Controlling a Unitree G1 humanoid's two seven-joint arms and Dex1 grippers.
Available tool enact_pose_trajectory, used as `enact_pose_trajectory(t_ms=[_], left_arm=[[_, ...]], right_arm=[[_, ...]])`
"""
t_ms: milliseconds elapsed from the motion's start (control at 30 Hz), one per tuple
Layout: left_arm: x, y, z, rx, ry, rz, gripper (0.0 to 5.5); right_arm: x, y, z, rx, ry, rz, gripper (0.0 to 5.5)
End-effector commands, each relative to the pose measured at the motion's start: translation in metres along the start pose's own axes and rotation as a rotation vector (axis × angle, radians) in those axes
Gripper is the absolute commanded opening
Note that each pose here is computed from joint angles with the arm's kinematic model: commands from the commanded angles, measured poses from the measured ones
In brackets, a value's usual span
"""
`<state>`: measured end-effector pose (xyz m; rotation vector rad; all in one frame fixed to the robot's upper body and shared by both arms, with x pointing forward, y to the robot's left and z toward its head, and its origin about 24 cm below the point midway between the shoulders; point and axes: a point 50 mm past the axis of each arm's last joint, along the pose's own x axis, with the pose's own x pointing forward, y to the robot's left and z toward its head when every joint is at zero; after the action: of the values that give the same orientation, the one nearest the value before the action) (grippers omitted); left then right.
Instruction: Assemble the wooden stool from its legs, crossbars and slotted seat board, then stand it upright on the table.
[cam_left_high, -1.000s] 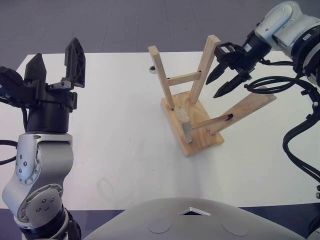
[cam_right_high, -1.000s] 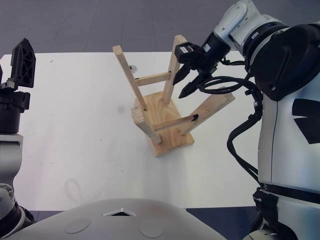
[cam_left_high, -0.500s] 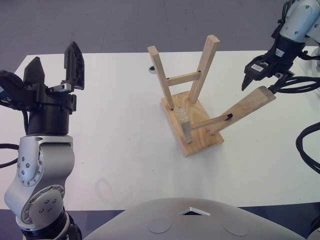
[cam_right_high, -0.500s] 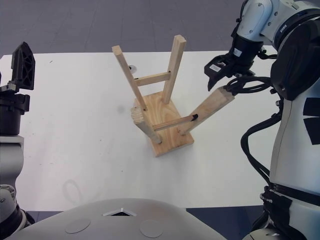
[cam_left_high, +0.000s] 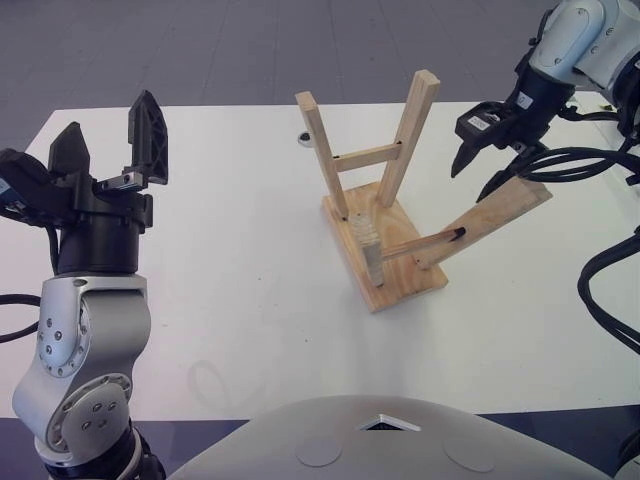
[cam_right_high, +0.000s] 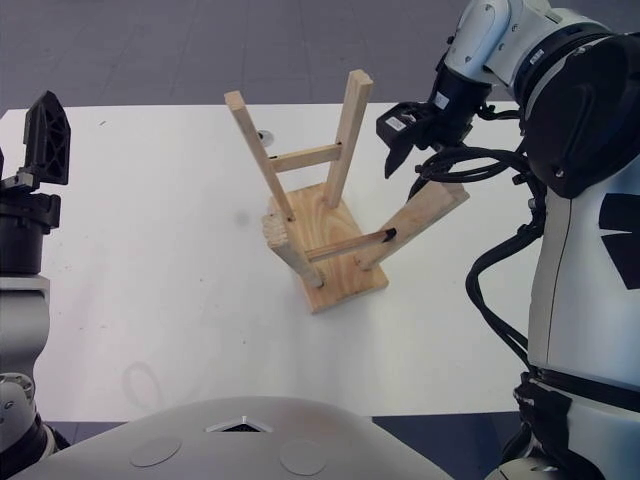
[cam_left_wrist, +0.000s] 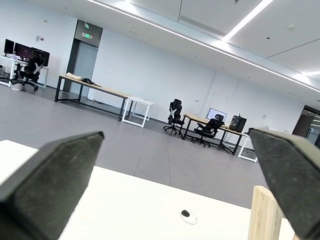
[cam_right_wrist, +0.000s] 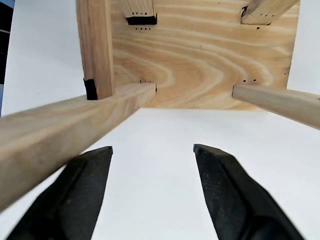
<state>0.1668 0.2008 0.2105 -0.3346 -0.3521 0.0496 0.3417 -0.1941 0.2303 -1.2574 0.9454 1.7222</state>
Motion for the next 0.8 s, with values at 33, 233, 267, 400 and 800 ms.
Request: enact_pose_trajectory(t_ms=[33,233,267,400,800], left_arm=[[-0.001,-0.001,0.001,0.01,-0.008,-0.001,5.33],[-0.003,-0.001,0.0,0.007,-0.014,0.012,5.33],[-0.003,-0.001,0.0,0.006,-0.015,0.013,5.33],[-0.003,-0.002,-0.001,0.004,-0.017,0.017,5.33],[0.006,-0.003,-0.004,0.001,0.003,-0.022,5.33]], right_arm=[[-0.003,0.016,-0.012,-0.02,0.095,0.076,3.05],[-0.001,0.004,-0.007,0.158,-0.022,0.003,3.05],[-0.001,-0.001,-0.002,0.205,-0.074,-0.023,3.05],[0.001,-0.007,0.003,0.269,-0.13,-0.031,3.05],[-0.014,-0.033,0.059,0.323,-0.609,-0.113,3.05]])
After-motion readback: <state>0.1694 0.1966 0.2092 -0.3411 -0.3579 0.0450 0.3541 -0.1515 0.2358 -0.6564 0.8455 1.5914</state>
